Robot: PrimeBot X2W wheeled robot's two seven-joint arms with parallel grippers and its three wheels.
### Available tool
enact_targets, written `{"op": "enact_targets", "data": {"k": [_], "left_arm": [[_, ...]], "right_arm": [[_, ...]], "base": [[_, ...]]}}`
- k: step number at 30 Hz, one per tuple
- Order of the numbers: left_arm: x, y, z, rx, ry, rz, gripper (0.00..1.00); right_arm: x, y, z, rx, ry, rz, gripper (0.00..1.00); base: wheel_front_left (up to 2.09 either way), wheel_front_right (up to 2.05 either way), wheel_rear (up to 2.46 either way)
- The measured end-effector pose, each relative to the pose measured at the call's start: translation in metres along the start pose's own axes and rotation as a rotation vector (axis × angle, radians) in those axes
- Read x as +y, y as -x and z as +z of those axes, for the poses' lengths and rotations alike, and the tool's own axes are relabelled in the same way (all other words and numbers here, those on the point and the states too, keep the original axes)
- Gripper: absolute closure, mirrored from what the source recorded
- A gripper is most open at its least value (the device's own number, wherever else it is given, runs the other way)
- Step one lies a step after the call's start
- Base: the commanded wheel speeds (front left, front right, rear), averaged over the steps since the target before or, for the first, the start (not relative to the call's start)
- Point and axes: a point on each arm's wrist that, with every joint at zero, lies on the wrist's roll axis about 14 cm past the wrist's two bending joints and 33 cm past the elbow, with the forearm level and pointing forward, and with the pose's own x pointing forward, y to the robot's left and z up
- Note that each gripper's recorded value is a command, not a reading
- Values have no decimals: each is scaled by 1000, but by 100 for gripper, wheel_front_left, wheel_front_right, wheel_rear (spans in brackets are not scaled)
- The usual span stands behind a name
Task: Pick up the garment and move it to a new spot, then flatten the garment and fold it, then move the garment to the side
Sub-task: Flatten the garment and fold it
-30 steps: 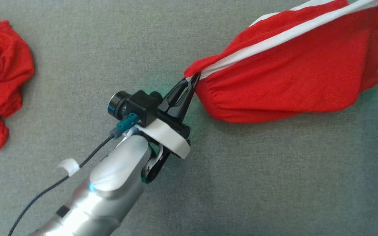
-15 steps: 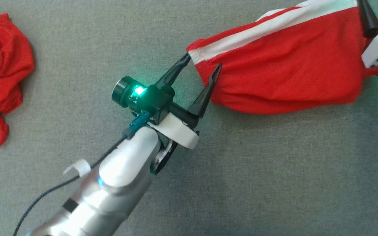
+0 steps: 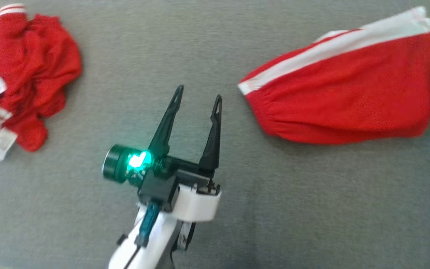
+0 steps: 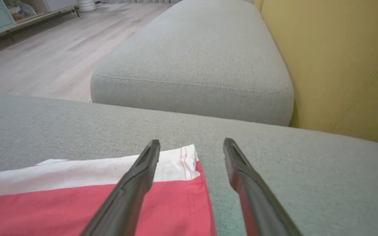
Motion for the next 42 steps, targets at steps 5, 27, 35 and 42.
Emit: {"op": "enact_targets", "data": {"k": [5, 27, 35, 42], "left_arm": [[12, 15, 8, -15, -39, 48, 0], [1, 8, 5, -24, -33, 12, 0], [-34, -5, 11, -62, -9, -106, 0], [-57, -7, 16, -79, 10, -175, 0]], "right_arm": [[0, -7, -19, 72, -43, -12, 0], [-28, 19, -65, 276, -145, -67, 100], [-115, 90, -41, 185, -110, -292, 100], [-152, 131, -22, 111, -97, -404, 100]], "base": [[0, 0, 0], [0, 0, 0], [0, 0, 0], [0, 0, 0]]}}
